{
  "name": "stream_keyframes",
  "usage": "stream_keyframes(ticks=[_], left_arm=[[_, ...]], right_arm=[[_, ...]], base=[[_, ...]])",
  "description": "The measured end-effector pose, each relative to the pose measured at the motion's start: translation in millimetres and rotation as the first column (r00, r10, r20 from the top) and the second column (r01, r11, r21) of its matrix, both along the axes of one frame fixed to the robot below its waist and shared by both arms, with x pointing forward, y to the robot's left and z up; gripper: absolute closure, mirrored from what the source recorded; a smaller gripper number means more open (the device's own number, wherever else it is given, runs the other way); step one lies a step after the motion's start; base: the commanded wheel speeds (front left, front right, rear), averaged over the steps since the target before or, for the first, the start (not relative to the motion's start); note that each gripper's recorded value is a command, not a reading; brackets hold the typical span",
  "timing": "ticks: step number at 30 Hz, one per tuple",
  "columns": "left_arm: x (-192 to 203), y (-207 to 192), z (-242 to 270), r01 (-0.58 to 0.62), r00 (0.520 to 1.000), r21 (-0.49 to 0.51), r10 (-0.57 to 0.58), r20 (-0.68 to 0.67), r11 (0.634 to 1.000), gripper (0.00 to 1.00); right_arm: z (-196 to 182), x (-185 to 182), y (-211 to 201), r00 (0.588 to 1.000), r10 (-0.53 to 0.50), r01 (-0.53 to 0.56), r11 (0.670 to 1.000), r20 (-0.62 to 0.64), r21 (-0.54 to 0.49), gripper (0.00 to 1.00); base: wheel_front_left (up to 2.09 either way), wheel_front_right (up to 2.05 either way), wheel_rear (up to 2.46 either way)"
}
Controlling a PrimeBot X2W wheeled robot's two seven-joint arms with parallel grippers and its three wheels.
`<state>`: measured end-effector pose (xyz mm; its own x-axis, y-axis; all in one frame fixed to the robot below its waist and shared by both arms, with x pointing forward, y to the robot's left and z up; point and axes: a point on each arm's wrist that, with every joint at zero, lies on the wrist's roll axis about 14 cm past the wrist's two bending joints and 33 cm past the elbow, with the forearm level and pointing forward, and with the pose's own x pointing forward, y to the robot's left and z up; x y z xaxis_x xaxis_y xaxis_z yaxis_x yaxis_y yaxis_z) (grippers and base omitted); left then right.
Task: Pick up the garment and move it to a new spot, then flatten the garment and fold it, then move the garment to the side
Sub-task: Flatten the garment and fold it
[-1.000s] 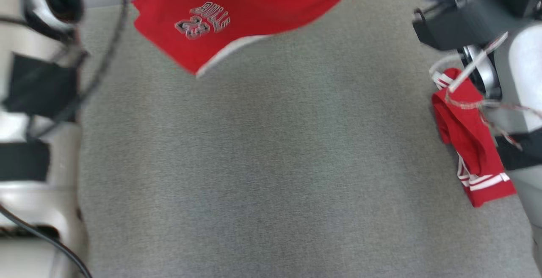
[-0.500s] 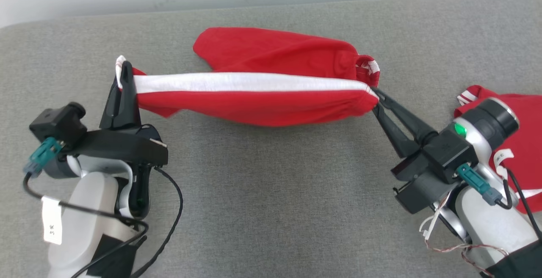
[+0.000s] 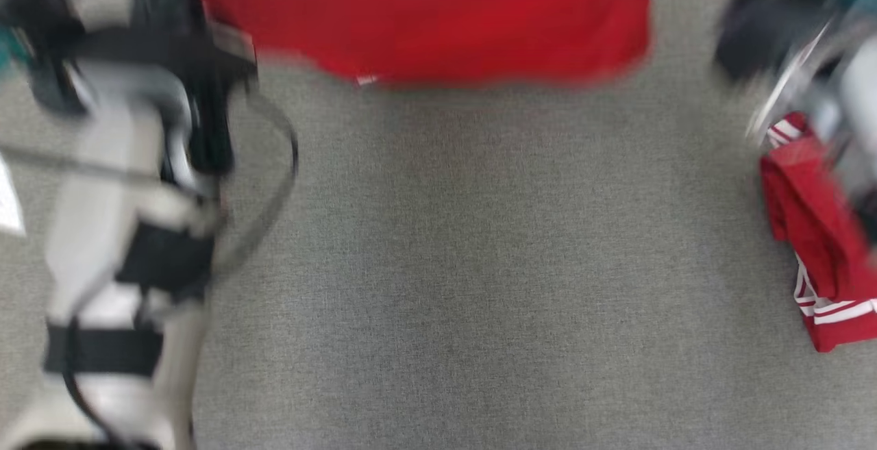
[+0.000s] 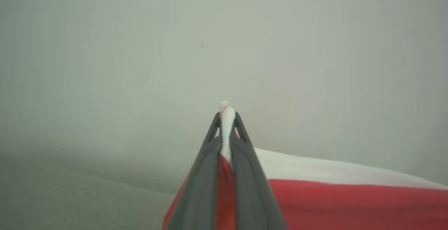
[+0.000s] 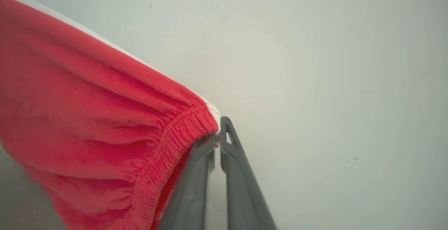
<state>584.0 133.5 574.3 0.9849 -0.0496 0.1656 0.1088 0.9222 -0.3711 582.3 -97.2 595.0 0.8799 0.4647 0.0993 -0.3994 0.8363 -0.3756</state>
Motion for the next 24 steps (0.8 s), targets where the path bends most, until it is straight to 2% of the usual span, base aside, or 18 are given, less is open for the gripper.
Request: stream_keyframes(ticks=[3,7,9,10,12,15,17,20,24], left_arm=[[22.4,-4.6,59.4,-0.011,0.990,-0.024,0.014,0.142,1.000,1.00],[19.5,2.0,154.6,-0.015,0.927,-0.079,0.044,0.372,0.997,1.00],[11.6,7.5,179.8,-0.016,0.897,-0.094,0.056,0.438,0.995,1.00],[11.3,11.3,179.6,-0.023,0.896,-0.101,0.065,0.440,0.995,1.00],[14.4,16.2,161.8,-0.035,0.911,-0.101,0.074,0.406,0.994,1.00],[17.6,20.7,90.4,-0.055,0.963,-0.086,0.076,0.259,0.995,1.00],[11.8,26.4,33.0,-0.079,0.987,-0.083,0.090,0.133,0.993,1.00],[-0.8,28.9,-25.1,-0.083,0.996,-0.079,0.084,0.011,0.993,1.00],[-21.5,27.8,-69.9,-0.070,0.995,-0.087,0.063,-0.082,0.994,1.00]], right_arm=[[64.8,25.8,-5.1,0.986,-0.021,0.021,1.000,0.166,0.000,1.00],[151.0,19.6,-3.3,0.909,0.002,-0.011,1.000,0.416,0.020,1.00],[167.8,12.4,2.6,0.879,0.025,-0.040,0.999,0.475,0.021,1.00],[165.2,12.4,5.7,0.878,0.035,-0.051,0.999,0.477,0.020,1.00],[140.0,15.5,13.1,0.898,0.063,-0.069,0.998,0.435,-0.002,1.00],[55.8,17.5,19.6,0.960,0.100,-0.089,0.995,0.262,-0.051,1.00],[-0.1,10.6,23.2,0.982,0.124,-0.114,0.991,0.140,-0.075,1.00],[-43.3,2.5,22.3,0.989,0.137,-0.134,0.989,0.048,-0.065,1.00],[-89.6,-13.0,17.5,0.987,0.152,-0.155,0.986,-0.050,-0.066,1.00]], base=[[0.00,0.00,0.00],[0.00,0.00,0.00],[0.00,0.00,0.00],[0.00,0.00,0.00],[0.00,0.00,0.00],[0.00,0.00,0.00],[0.00,0.00,0.00],[0.00,0.00,0.00],[0.00,0.00,0.00]])
